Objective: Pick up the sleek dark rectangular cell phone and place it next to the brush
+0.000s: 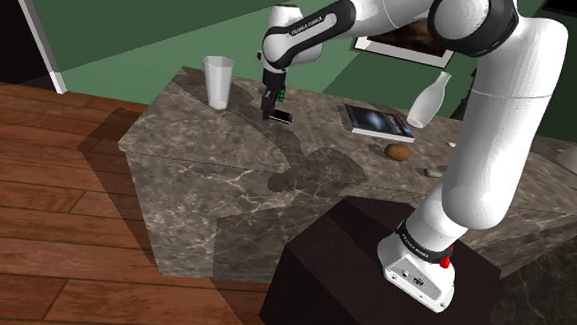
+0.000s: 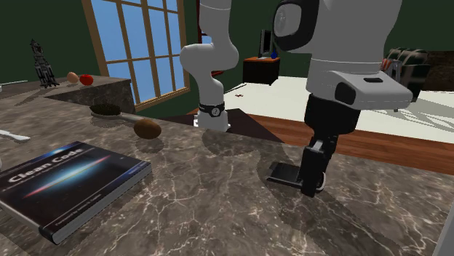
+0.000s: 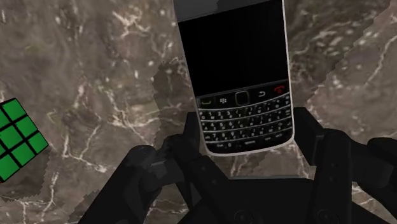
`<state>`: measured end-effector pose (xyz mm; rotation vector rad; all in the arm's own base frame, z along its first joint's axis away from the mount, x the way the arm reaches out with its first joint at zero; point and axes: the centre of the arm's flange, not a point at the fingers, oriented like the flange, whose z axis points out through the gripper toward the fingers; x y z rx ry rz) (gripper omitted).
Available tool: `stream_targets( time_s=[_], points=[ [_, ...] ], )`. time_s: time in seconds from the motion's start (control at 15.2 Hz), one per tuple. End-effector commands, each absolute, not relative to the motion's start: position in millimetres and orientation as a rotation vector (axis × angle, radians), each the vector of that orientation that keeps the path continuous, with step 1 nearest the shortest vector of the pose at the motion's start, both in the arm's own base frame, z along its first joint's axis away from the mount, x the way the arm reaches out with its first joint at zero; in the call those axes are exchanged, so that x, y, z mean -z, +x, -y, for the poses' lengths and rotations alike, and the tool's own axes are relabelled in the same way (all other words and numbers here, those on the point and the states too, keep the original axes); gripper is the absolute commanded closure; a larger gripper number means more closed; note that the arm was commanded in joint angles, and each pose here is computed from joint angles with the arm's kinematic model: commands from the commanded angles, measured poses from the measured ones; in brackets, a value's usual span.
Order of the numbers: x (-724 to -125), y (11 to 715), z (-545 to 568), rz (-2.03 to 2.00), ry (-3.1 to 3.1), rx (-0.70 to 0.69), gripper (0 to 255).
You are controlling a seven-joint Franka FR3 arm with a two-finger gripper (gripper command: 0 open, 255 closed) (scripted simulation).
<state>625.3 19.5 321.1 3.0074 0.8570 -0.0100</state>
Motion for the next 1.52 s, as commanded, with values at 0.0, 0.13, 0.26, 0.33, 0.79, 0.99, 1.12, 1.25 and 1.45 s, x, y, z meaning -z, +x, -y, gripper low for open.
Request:
stream_targets(
  time_s=[0.0,0.13,0.26,0.33,0.79,0.99,1.12,1.25,1.45],
  points=[
    [-331.6,624.4,-19.4,-0.857,3.007,0.011,255],
    [-342.2,624.4,-19.4,-0.857,3.007,0.011,255],
    [-352.7,624.4,-19.4,-0.857,3.007,0.011,255],
    [-358.0,624.4,-19.4,-0.857,3.007,0.011,255],
    [-395.0,624.4,-19.4,-0.857,3.007,0.011,255],
    [-400.8,615.4,-9.7,-0.857,3.007,0.011,255],
    [-400.8,597.4,9.6,-0.857,3.007,0.011,255],
    [-400.8,579.5,29.0,-0.857,3.007,0.011,255],
    [-400.8,552.5,58.0,-0.857,3.007,0.011,255]
  ],
)
